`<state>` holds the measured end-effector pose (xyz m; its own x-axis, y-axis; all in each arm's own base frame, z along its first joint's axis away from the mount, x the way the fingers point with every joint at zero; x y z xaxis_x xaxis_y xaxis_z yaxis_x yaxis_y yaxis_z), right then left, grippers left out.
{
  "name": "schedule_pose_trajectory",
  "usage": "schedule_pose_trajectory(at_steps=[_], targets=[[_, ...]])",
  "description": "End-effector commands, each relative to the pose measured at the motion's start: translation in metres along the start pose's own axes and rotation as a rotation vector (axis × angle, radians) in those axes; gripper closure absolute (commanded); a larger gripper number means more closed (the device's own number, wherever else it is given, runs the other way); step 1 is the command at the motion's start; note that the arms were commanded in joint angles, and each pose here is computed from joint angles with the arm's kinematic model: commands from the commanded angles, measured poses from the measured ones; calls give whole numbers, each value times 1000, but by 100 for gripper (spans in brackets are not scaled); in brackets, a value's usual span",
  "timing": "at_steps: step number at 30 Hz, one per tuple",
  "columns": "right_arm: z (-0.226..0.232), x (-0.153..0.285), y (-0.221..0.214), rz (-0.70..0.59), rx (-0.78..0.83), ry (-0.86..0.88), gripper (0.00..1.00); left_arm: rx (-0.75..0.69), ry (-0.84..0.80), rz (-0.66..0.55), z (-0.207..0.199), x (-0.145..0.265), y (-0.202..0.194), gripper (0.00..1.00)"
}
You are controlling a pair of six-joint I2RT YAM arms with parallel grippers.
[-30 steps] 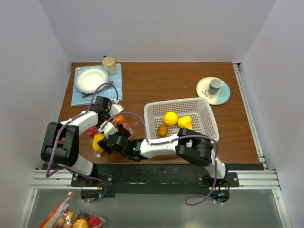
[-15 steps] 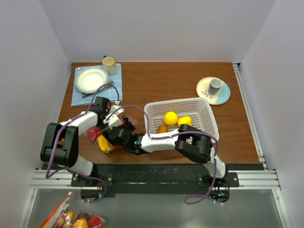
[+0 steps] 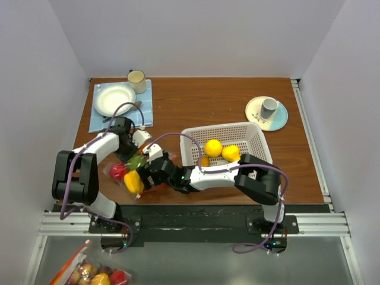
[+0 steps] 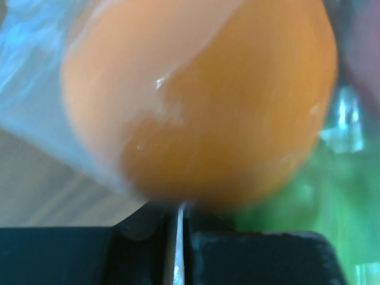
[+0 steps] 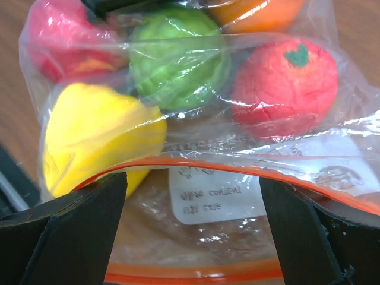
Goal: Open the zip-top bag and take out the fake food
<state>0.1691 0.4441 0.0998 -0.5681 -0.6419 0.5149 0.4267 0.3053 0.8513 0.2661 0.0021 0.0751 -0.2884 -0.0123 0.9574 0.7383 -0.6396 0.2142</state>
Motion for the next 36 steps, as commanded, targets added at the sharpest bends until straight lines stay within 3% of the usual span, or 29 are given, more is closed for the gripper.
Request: schedule_pose_trajectory(at_steps=[1,5,10,24,30,36], targets=[[11,7,11,-15,-65,57,1,41,-206,-4,-3,46,-16,86],[14,5,11,-12,-78,72,2,-41,-263,-12,-22,54,-37,83],[24,14,10,-24,-103,162,1,-24,-252,3,-26,49,-54,83],[35,-1,18,10,-19,166,1,-83,-410,-154,-30,90,-28,82],[7,-37,32,28,-28,97,1,-46,-476,-130,-30,65,-21,82],[-22,-57,43,34,12,22,1,-72,-384,-157,5,104,-17,83]])
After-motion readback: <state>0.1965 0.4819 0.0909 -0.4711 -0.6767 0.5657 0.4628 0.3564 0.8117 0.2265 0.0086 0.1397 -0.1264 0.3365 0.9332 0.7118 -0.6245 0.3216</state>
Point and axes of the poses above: each gripper's point midway between its finger pads, its own x axis back along the fingers, its own z axis along the line the jaws close on, y = z × x, the point moved 6 cm from there along x, back along the fingers, and after that the axes turned 5 degrees about x, right-handed, at the moved point
